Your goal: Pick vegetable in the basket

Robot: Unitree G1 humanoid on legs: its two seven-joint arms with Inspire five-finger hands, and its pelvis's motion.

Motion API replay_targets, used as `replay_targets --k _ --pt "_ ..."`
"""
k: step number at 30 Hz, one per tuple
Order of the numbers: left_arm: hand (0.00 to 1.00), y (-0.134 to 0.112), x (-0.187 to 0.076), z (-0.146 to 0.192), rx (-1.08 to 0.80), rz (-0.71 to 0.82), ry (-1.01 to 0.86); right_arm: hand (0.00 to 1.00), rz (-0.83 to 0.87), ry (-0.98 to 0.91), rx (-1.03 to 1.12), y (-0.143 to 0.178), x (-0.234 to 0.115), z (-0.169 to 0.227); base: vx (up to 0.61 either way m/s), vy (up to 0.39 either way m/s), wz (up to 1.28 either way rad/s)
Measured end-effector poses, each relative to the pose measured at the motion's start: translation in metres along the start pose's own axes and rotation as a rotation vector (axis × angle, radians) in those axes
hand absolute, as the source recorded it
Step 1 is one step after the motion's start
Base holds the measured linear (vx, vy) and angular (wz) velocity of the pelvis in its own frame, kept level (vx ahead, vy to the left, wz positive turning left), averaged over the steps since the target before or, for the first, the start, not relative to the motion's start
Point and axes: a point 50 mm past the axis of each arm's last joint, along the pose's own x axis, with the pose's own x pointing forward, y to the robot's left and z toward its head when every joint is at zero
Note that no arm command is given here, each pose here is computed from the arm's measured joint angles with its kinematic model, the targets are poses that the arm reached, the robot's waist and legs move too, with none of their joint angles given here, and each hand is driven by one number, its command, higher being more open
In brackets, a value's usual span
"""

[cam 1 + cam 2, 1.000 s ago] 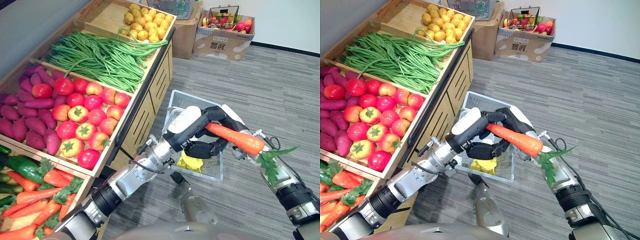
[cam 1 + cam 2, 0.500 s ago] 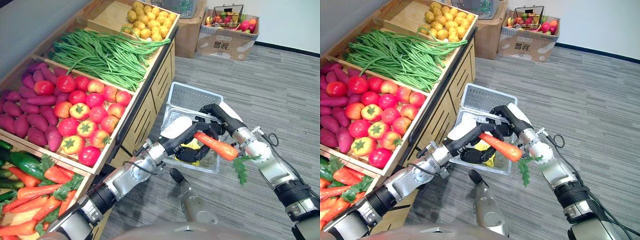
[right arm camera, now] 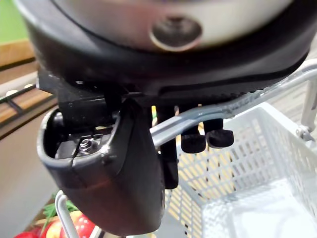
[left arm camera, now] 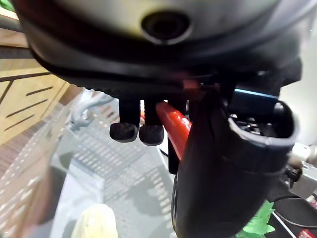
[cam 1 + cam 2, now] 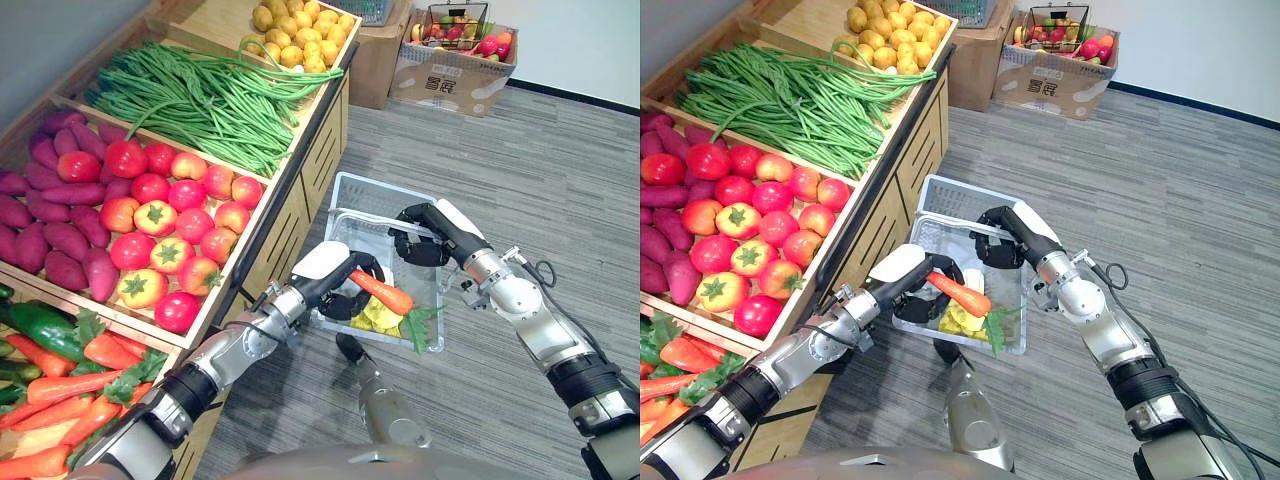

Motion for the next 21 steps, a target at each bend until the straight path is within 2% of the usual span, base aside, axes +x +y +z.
replay_targets --k 8,9,21 --pt "0.00 0.001 -0.002 -0.020 0.015 0.049 0.113 0.00 -0.002 -0.007 0.002 0.000 0.000 0.001 -0.02 -0.051 0.02" --pt "1.00 0.001 0.001 -0.021 0.016 0.051 0.123 0.00 -0.003 -0.007 0.002 0.000 0.000 0.001 0.00 -0.046 0.00" --pt "1.00 0.006 0.020 -0.016 0.013 0.098 0.119 0.00 -0.037 -0.011 -0.002 -0.010 0.005 0.002 0.00 -0.036 -0.02"
